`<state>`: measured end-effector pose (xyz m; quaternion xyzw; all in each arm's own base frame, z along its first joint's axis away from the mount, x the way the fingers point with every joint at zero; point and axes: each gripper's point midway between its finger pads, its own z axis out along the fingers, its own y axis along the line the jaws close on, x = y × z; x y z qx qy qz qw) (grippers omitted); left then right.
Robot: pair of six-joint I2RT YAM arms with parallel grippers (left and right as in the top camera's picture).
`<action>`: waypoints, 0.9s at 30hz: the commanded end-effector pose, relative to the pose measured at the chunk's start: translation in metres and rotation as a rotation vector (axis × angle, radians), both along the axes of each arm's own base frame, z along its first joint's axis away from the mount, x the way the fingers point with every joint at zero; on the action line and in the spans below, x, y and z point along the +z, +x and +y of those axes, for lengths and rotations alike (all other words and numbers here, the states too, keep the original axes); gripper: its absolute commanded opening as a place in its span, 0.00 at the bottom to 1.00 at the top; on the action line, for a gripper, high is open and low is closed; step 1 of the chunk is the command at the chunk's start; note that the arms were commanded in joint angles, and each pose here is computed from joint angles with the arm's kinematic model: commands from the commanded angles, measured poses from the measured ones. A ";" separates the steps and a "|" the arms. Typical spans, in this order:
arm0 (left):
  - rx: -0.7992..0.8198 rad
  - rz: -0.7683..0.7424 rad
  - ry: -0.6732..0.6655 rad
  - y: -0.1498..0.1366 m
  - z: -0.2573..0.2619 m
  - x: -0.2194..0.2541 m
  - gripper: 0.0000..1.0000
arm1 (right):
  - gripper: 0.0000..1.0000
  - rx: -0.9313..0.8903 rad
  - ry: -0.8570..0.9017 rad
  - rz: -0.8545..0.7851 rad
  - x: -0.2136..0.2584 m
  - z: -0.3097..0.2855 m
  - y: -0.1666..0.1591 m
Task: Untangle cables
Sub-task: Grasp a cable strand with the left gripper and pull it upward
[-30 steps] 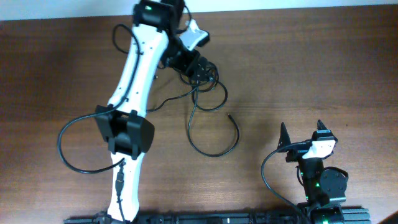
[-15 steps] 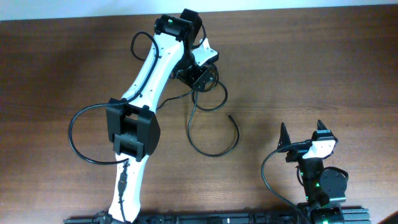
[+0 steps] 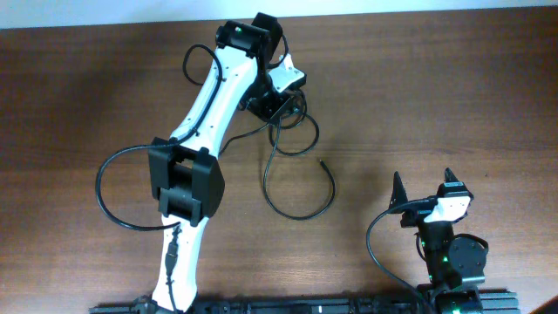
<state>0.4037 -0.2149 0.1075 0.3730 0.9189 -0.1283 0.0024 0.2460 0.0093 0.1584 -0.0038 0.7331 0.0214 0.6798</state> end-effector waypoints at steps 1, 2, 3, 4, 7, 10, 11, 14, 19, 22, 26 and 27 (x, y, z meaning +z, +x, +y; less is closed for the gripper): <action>0.060 -0.043 -0.089 0.012 -0.014 0.032 0.00 | 0.97 -0.004 0.003 0.006 -0.003 0.000 0.000; 0.058 -0.070 -0.141 0.014 -0.020 0.051 0.00 | 0.98 -0.004 0.003 0.006 -0.003 0.000 0.000; 0.053 -0.110 -0.207 0.018 -0.027 0.076 0.00 | 0.98 -0.004 0.003 0.006 -0.003 0.000 0.000; 0.042 -0.176 -0.317 0.020 -0.036 0.117 0.00 | 0.98 -0.004 0.003 0.006 -0.003 0.000 0.000; 0.063 -0.322 -0.535 0.020 -0.040 0.203 0.00 | 0.97 -0.004 0.003 0.006 -0.003 0.000 0.000; 0.144 -0.455 -0.644 0.026 -0.017 0.260 0.00 | 0.97 -0.004 0.003 0.006 -0.003 0.000 0.000; 0.189 -0.489 -0.668 0.033 -0.007 0.273 0.00 | 0.98 -0.004 0.003 0.006 -0.003 0.000 0.000; 0.263 -0.535 -0.834 0.053 0.010 0.314 0.00 | 0.98 -0.004 0.003 0.006 -0.003 0.000 0.000; 0.281 -0.388 -1.218 0.048 0.024 0.395 0.00 | 0.98 -0.004 0.003 0.006 -0.003 0.000 0.000; 0.255 -0.411 -1.236 0.047 0.018 0.403 0.00 | 0.98 -0.004 0.003 0.006 -0.003 0.000 0.000; 0.174 -0.428 -1.148 0.035 -0.017 0.376 0.00 | 0.98 -0.004 0.003 0.006 -0.003 0.000 0.000; 0.177 -0.461 -1.116 0.037 -0.028 0.371 0.00 | 0.98 -0.004 0.003 0.006 -0.003 0.000 0.000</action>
